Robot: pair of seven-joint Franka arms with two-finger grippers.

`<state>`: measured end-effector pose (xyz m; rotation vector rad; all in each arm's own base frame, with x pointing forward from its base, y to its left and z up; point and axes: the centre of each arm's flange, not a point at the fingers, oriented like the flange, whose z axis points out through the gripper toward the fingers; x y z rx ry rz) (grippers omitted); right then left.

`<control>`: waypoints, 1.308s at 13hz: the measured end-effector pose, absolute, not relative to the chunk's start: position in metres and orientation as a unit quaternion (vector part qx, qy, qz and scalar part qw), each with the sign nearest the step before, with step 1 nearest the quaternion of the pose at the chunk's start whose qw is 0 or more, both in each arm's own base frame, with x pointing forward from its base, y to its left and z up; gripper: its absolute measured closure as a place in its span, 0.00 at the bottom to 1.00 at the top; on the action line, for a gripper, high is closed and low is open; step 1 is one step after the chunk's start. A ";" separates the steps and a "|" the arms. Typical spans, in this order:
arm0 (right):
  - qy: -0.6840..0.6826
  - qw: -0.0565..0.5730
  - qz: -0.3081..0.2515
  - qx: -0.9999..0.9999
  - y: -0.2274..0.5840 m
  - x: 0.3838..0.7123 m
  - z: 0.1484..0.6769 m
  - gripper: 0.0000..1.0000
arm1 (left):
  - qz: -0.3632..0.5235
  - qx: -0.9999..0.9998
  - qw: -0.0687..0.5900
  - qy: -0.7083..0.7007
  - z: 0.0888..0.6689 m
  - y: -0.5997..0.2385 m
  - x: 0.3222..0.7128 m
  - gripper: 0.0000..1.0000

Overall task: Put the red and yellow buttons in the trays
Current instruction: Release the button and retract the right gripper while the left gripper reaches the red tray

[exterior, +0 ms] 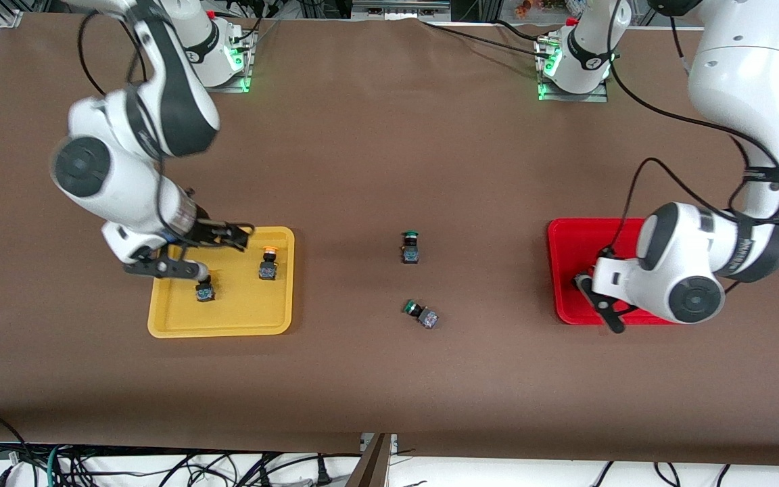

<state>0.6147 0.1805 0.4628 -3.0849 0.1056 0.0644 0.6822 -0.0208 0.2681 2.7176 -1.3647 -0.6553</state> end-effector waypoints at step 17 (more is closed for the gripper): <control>-0.035 0.002 0.005 -0.999 0.100 0.564 0.577 0.00 | -0.158 0.915 0.036 -0.369 0.378 -0.054 0.648 0.00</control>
